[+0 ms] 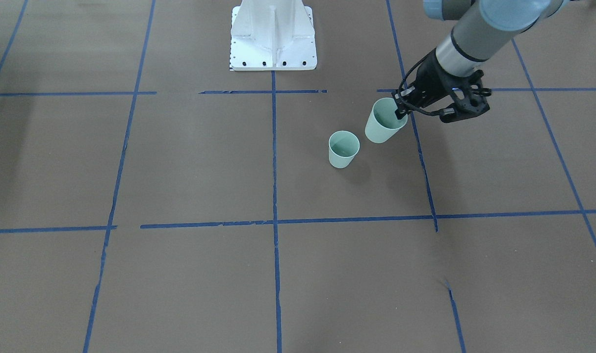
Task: Stack cups
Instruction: 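Carry the held cup over the other green cup with the left gripper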
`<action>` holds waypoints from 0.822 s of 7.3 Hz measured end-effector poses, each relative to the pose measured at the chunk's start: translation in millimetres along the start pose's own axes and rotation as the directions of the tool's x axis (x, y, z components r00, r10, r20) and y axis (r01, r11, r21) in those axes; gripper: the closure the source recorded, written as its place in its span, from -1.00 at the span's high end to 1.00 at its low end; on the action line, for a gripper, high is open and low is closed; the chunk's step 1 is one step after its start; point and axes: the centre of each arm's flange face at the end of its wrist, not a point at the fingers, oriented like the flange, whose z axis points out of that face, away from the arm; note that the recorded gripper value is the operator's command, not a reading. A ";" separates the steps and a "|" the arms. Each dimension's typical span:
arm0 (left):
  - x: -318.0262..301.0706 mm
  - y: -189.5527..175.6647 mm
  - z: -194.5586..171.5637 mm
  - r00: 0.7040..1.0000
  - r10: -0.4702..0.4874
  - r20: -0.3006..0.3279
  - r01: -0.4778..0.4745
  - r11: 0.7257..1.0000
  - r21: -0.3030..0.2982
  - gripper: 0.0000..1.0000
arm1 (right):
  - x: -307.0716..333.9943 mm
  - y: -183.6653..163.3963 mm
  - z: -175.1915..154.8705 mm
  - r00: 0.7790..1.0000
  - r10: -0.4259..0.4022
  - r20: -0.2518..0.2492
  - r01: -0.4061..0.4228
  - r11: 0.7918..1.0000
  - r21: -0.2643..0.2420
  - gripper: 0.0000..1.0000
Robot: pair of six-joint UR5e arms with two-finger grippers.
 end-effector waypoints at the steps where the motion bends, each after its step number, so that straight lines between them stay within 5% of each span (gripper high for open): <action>1: 20.5 9.7 14.1 1.000 -0.024 0.007 0.024 1.000 -0.020 -1.00 | 0.1 0.0 -0.1 1.000 0.000 0.000 0.000 1.000 0.000 1.00; 6: 35.3 10.9 36.5 0.997 -0.053 0.048 0.049 0.997 0.064 -1.00 | 0.0 0.0 0.0 1.000 0.000 0.000 0.000 1.000 0.000 1.00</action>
